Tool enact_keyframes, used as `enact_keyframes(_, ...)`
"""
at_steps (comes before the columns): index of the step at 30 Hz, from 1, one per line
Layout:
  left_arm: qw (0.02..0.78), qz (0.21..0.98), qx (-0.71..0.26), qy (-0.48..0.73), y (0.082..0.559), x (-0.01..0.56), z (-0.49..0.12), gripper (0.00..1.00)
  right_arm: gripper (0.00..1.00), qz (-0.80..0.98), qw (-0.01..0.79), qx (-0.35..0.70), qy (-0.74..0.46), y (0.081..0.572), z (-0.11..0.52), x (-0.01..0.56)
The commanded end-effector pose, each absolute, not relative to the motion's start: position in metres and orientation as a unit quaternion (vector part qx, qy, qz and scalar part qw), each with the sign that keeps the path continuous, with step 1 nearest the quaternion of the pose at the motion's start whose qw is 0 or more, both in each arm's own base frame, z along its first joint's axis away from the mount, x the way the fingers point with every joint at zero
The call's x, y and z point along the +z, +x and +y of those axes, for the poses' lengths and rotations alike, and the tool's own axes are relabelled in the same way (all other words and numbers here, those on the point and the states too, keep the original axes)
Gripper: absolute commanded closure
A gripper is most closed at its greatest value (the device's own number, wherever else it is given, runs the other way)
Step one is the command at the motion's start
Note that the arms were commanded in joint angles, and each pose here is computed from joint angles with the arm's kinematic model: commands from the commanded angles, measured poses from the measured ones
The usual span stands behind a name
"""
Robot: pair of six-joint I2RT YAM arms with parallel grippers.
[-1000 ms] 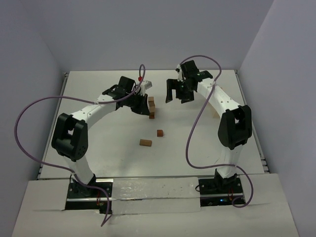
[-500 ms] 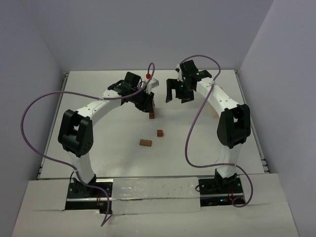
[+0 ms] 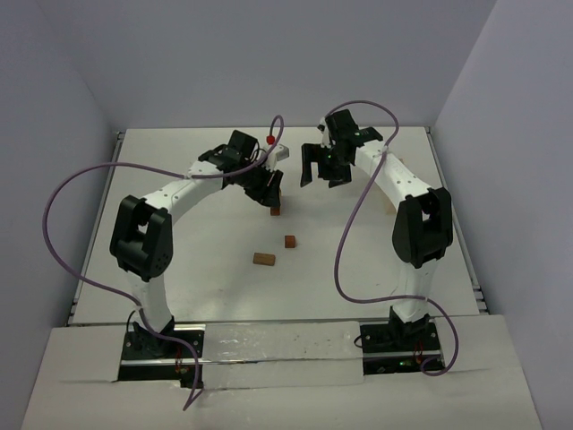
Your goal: Build the wood block tower
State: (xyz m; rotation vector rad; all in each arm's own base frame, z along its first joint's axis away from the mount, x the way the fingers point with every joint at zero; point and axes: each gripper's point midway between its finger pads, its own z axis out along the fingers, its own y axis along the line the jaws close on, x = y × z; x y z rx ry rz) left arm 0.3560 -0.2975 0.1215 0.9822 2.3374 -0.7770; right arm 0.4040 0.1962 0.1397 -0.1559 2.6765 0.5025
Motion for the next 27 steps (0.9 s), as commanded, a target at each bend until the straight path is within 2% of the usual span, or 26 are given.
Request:
enact_keyframes(1, 0.262, 0.847, -0.290, 0.361, 0.3691, 0.1342, -0.3073, 0.43, 0.00, 0.957, 0.223, 0.181, -0.050, 0.4135, 0.1970, 0.1533)
enact_keyframes(27, 0.270, 0.852, -0.285, 0.346, 0.3774, 0.1359, -0.3084, 0.38, 0.00, 0.957, 0.221, 0.181, -0.048, 0.4138, 0.1966, 0.1517)
